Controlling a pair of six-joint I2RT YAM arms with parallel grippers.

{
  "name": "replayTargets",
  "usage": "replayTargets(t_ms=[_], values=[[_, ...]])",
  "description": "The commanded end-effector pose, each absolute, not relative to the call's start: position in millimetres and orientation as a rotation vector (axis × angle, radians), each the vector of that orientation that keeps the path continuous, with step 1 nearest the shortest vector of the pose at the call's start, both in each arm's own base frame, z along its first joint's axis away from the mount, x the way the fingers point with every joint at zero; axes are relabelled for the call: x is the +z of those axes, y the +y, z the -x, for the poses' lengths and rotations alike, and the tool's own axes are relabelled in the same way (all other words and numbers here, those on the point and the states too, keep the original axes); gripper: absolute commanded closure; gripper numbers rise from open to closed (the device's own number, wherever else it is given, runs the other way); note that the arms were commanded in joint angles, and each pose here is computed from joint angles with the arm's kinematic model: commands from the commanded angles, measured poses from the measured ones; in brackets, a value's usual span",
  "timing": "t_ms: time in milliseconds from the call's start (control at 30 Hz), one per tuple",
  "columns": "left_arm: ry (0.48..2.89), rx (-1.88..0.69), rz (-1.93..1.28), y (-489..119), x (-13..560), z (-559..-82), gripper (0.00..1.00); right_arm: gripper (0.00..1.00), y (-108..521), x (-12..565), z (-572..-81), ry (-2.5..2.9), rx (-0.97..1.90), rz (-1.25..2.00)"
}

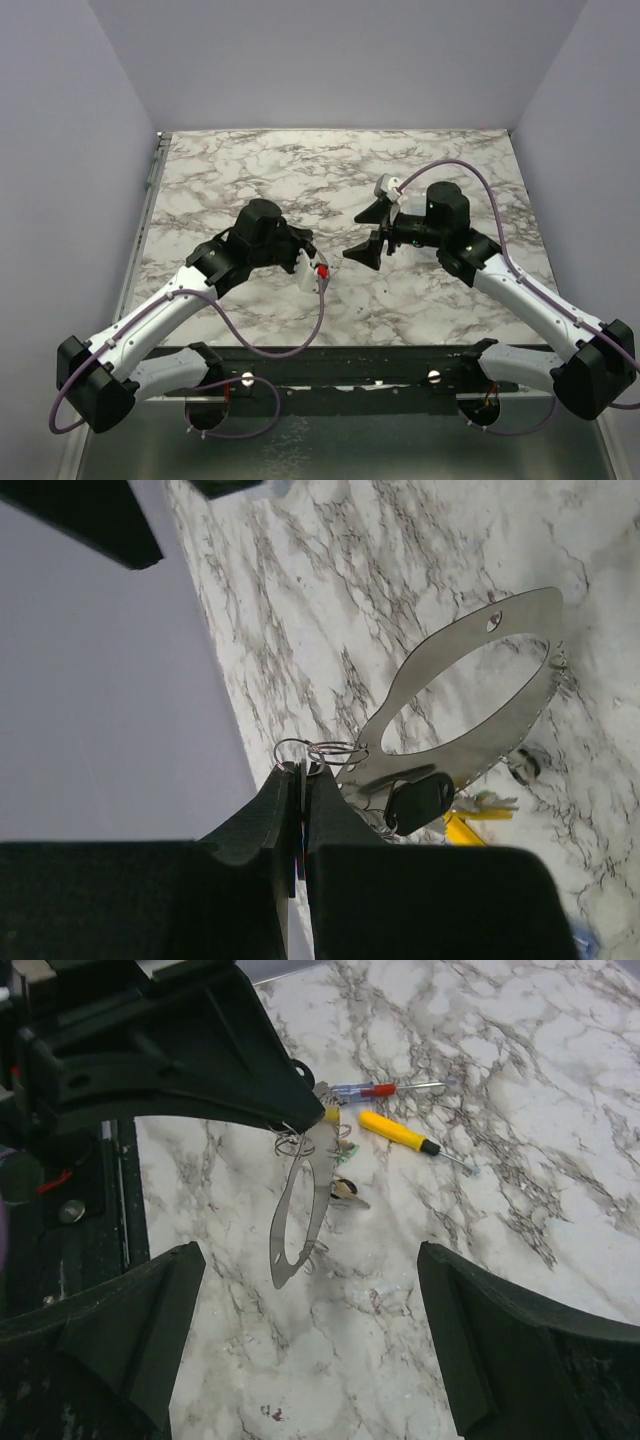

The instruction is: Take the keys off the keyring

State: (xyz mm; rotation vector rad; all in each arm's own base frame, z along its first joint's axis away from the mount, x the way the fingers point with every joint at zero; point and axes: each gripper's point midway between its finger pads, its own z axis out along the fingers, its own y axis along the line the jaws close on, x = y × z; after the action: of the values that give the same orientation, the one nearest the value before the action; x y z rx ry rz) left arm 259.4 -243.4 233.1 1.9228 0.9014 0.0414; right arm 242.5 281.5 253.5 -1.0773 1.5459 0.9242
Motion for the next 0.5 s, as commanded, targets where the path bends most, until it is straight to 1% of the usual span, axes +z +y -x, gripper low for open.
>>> replayTargets(t_ms=[0,233,333,467], values=[[0.645,0.222,-2.006,-236.1,237.2,-252.3,1.00,0.00,298.1,283.6,-235.2,1.397,1.033,1.130],[0.416,0.323,-2.003,-234.9,242.2,-237.3,1.00,0.00,307.0,293.8,-223.1,1.288,1.121,1.186],[0.349,0.330,-1.993,-235.8,242.4,-229.5,1.00,0.00,308.0,283.1,-212.9,1.232,1.135,1.301],[0.245,0.367,-1.973,-237.6,243.2,-221.4,1.00,0.00,306.6,267.1,-216.1,1.245,1.106,1.309]])
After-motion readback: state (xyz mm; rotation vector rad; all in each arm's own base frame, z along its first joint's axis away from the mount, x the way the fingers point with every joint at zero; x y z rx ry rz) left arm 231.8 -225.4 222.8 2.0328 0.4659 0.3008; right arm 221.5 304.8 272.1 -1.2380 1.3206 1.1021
